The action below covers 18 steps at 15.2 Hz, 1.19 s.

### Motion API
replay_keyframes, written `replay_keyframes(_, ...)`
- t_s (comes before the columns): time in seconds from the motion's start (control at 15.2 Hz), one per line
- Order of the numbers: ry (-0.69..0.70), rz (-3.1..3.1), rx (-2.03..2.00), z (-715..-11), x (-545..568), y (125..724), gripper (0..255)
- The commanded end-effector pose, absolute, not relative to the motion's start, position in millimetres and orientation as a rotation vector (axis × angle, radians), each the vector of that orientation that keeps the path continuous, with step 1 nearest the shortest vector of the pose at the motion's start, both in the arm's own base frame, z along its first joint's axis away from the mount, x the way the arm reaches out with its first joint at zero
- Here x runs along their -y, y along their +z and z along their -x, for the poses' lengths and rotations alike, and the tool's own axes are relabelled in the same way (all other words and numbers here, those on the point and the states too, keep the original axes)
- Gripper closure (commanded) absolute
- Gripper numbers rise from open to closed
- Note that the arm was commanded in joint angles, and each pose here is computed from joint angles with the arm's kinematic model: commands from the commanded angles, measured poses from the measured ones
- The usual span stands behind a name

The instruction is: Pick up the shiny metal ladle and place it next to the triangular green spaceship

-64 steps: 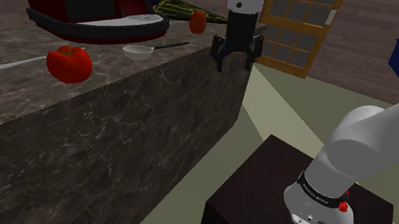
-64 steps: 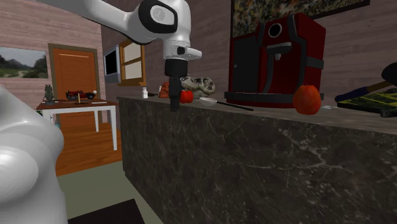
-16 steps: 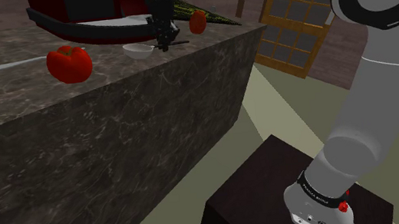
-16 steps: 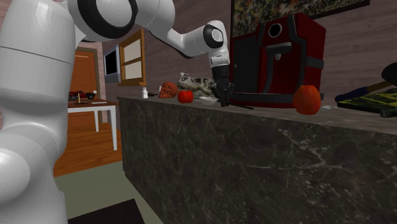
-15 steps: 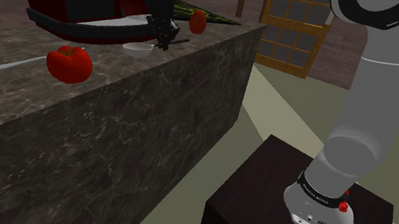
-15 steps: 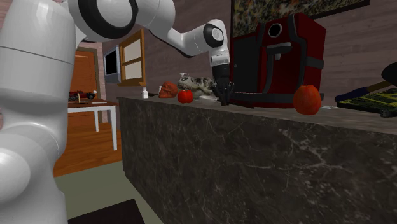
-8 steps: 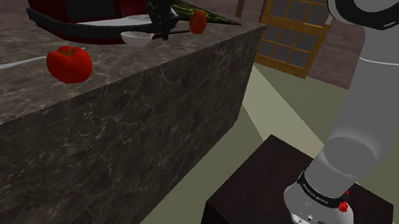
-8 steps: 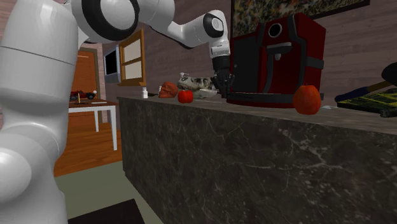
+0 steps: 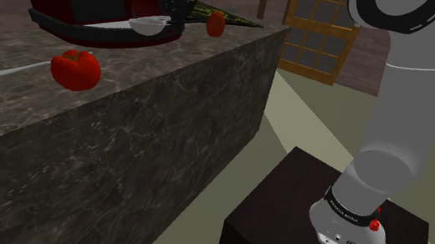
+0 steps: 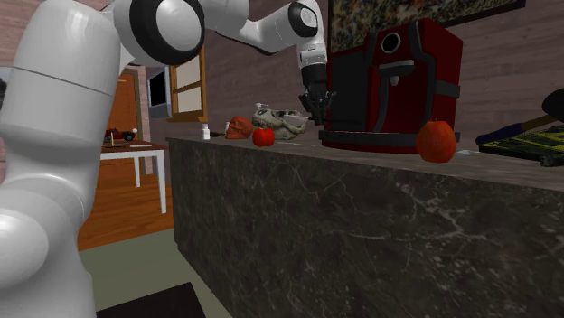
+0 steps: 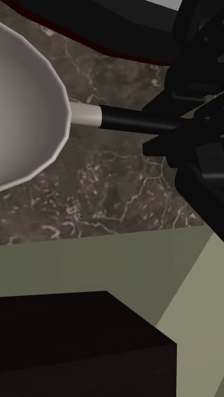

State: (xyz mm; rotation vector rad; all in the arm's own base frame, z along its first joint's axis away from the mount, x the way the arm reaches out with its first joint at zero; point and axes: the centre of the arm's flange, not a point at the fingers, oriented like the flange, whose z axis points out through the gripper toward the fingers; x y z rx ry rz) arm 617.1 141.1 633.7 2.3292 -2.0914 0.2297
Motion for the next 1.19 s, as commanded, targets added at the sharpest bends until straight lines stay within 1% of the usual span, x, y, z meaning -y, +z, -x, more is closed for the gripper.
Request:
replay_keyframes(0.0, 0.229, -2.329, 2.091, -616.6, -140.1, 645.2, 255)
replay_keyframes(0.79, 0.229, -2.329, 2.091, -616.6, -140.1, 704.6, 255)
replay_keyframes(1.12, 0.229, -2.329, 2.091, -620.0, -74.2, 704.8, 255)
